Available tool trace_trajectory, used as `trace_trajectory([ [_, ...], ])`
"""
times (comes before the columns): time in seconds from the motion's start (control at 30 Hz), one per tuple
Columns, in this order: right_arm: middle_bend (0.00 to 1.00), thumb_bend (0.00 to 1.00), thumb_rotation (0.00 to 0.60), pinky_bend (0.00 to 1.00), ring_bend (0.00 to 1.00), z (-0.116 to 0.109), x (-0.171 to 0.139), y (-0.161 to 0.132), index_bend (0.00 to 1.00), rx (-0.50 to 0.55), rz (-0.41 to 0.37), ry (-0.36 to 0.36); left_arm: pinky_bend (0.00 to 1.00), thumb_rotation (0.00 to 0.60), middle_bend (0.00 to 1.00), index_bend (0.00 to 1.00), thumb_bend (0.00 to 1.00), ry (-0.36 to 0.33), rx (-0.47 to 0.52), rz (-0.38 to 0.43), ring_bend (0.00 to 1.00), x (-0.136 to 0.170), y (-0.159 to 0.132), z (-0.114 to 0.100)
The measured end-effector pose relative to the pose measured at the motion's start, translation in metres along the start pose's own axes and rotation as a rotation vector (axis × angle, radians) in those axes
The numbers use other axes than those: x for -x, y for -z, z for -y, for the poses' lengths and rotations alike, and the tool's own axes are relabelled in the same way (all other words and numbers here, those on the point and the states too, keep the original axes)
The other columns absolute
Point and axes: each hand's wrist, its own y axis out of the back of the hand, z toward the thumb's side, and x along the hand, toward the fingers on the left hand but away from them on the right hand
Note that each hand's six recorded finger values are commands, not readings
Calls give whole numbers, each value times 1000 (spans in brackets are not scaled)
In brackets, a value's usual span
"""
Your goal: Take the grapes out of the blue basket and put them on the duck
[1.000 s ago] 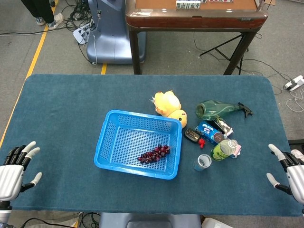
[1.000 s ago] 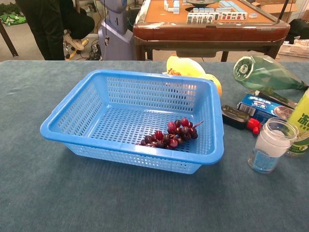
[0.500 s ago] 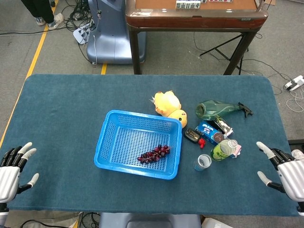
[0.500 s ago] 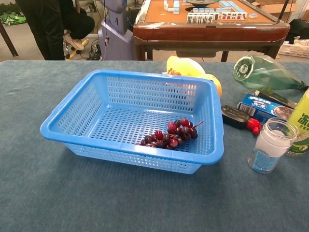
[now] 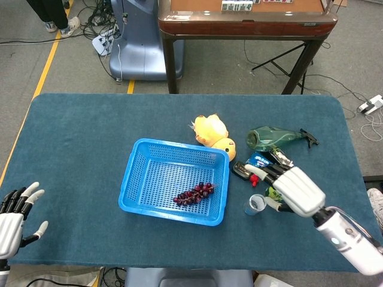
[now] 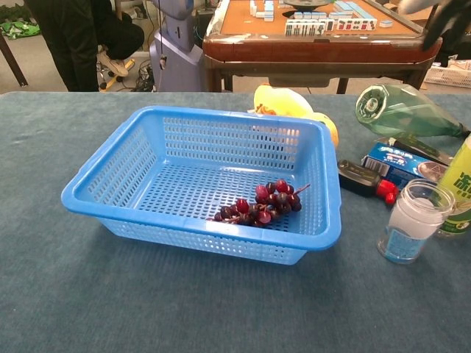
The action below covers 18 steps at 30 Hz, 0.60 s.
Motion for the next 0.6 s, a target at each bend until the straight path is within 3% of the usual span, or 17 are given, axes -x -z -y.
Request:
trace_trajectory([
  [0.27,282,243,600,435,277,7,97,-45,147,37,-121,-89,54,600,94,208,307,-1,-7,-8,75,1,0,0],
  [0.6,281,179,600,435,277,43,177,-81,149,-19,-154,-182,54,600,94,208,307,7,-18,-4,75,-1,-4,1],
])
